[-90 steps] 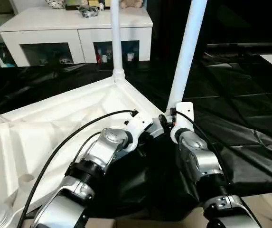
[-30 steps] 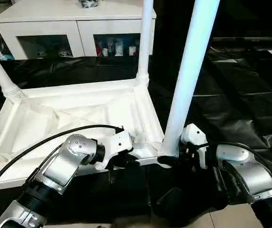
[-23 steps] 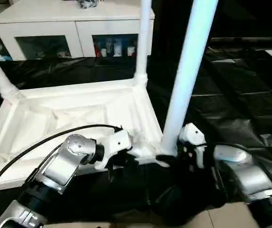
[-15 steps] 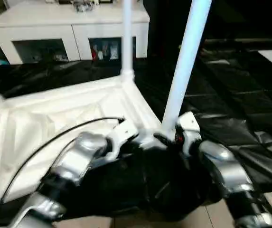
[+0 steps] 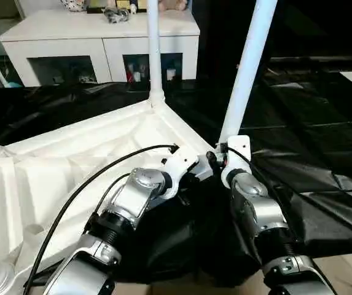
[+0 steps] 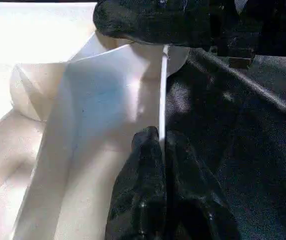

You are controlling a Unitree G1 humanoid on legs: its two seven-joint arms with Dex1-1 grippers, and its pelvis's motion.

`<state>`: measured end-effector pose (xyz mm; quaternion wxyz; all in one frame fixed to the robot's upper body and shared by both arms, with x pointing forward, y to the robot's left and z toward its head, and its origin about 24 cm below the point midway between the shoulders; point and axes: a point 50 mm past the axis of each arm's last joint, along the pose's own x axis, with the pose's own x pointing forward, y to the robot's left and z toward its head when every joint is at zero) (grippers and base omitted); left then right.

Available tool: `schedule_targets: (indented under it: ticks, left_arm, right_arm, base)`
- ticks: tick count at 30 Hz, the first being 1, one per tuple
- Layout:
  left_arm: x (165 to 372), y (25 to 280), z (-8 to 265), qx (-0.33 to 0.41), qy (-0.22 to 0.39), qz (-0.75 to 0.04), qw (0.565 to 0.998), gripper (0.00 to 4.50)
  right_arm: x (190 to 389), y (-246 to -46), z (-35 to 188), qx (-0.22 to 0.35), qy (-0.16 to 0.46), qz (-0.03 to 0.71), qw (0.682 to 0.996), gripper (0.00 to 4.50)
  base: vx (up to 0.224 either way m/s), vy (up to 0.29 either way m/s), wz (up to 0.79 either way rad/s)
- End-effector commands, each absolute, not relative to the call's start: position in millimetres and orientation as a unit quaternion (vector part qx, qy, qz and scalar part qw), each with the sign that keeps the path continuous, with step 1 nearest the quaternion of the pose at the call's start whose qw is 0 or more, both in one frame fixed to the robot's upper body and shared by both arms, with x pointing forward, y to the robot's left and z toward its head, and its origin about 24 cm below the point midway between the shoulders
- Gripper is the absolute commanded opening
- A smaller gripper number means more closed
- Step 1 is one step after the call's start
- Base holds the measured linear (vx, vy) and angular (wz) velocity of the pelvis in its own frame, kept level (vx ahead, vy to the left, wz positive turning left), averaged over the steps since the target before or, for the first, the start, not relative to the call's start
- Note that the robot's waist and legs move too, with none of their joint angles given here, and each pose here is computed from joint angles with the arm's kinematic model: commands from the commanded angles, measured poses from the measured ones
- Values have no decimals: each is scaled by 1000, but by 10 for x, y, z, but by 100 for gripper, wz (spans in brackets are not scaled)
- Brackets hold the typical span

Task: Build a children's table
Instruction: Rotate leg to tighten

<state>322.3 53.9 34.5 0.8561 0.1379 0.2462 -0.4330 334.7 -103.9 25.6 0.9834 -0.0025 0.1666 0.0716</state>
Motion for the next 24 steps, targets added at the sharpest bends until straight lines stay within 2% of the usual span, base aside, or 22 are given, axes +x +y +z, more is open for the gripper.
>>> schedule_targets:
  ticks: [1, 2, 3, 5, 11, 15, 19, 20, 22, 24]
  left_arm:
    - [3169, 553, 159, 134, 275, -414, 857, 0]
    - [3166, 557, 156, 133, 275, -416, 857, 0]
    - [3164, 560, 153, 134, 275, -417, 856, 0]
    - [3158, 561, 152, 135, 274, -422, 854, 0]
    - [3142, 566, 191, 146, 248, -450, 845, 0]
    - [3097, 625, 207, 156, 236, -473, 834, 0]
    - [3028, 735, 207, 163, 231, -504, 816, 0]
    - [3028, 735, 207, 163, 231, -504, 816, 0]
    - [2969, 797, 230, 162, 223, -534, 799, 0]
    - [2918, 824, 259, 162, 213, -562, 783, 0]
  right_arm:
    - [3250, -680, 149, 25, 194, 137, 971, 273]
    - [3250, -679, 152, 28, 192, 137, 971, 273]
    - [3251, -675, 157, 35, 190, 139, 971, 329]
    - [3255, -673, 172, 40, 184, 142, 972, 329]
    - [3269, -771, 251, 28, 166, 156, 973, 386]
    - [3241, -931, 322, -25, 142, 191, 971, 418]
    - [3158, -1088, 417, -64, 117, 282, 950, 418]
    - [3158, -1088, 417, -64, 117, 282, 950, 418]
    - [3076, -1171, 420, -88, 119, 350, 925, 418]
    - [3019, -1217, 409, -93, 131, 384, 909, 418]
  base:
    - [0, 0, 0]
    - [0, 0, 0]
    - [0, 0, 0]
    - [0, 0, 0]
    - [0, 0, 0]
    - [0, 0, 0]
    - [0, 0, 0]
    - [52, -12, 2]
    - [0, 0, 0]
    - [0, 0, 0]
